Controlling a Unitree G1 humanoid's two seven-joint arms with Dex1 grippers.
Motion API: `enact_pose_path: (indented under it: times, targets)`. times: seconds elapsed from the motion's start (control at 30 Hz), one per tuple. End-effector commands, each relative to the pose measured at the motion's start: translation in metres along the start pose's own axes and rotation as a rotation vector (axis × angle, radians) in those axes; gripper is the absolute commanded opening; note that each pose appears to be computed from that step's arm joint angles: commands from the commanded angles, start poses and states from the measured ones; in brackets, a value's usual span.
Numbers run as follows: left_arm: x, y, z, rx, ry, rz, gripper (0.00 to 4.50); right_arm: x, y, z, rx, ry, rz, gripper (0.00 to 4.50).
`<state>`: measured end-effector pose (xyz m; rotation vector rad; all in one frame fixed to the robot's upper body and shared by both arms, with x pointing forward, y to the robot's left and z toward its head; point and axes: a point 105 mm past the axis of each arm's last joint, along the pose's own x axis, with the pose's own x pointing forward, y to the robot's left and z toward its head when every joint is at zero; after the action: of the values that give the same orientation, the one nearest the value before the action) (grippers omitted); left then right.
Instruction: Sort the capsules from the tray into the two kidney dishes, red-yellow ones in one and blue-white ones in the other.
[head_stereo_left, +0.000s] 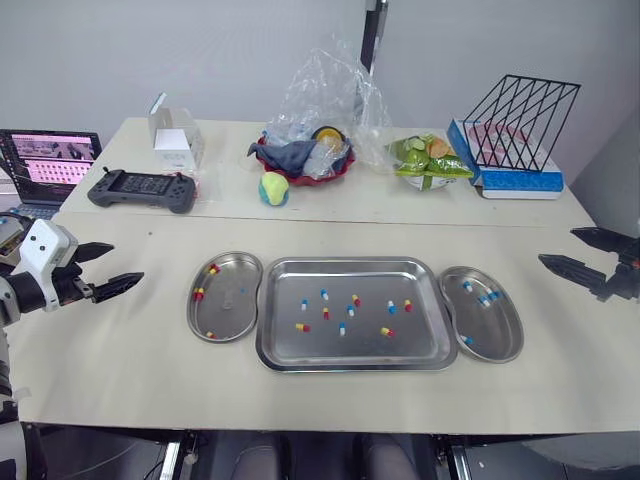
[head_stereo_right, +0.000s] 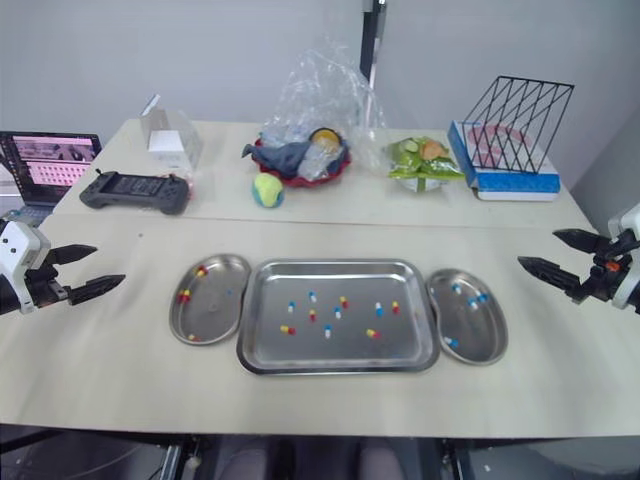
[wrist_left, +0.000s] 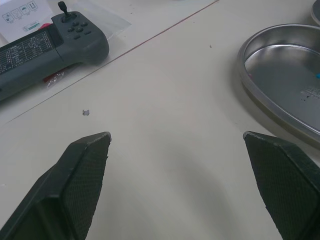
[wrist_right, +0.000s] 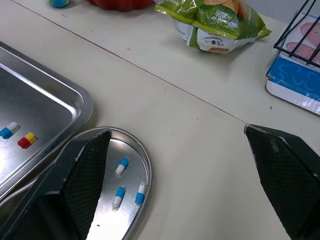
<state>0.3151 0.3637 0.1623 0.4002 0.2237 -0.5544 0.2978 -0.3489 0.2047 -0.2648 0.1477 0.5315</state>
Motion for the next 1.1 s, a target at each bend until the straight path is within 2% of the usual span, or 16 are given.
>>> enact_pose_path:
  times: [0.03, 0.23, 0.33, 0.47, 0.57, 0.7, 0.87, 1.1]
  targets:
    - [-0.001, 0.004, 0.013, 0.018, -0.015, -0.002, 4.48, 0.000, 0.000, 0.014, -0.056, -0.044, -0.008, 4.50]
    - [0.010, 0.000, 0.031, -0.047, -0.093, -0.061, 4.48, 0.007, 0.002, 0.016, -0.066, -0.048, -0.019, 4.50]
    - [0.008, -0.008, 0.061, -0.182, -0.255, -0.169, 4.48, 0.011, 0.010, 0.024, -0.059, -0.079, -0.003, 4.50]
    - [0.018, -0.053, 0.073, -0.032, -0.189, -0.399, 4.48, 0.026, 0.050, 0.039, -0.040, -0.122, 0.113, 4.50]
    - [0.022, -0.065, 0.090, -0.024, -0.223, -0.461, 4.48, 0.032, 0.072, 0.043, -0.033, -0.132, 0.169, 4.50]
    - [0.022, -0.082, 0.091, 0.042, -0.175, -0.546, 4.48, 0.039, 0.094, 0.047, -0.070, -0.140, 0.222, 4.50]
    - [0.025, -0.099, 0.097, 0.092, -0.216, -0.590, 4.48, 0.038, 0.105, 0.049, -0.055, -0.144, 0.307, 4.50]
    - [0.049, -0.141, 0.105, 0.201, -0.190, -0.713, 4.48, 0.025, 0.108, 0.042, 0.027, -0.070, 0.365, 4.50]
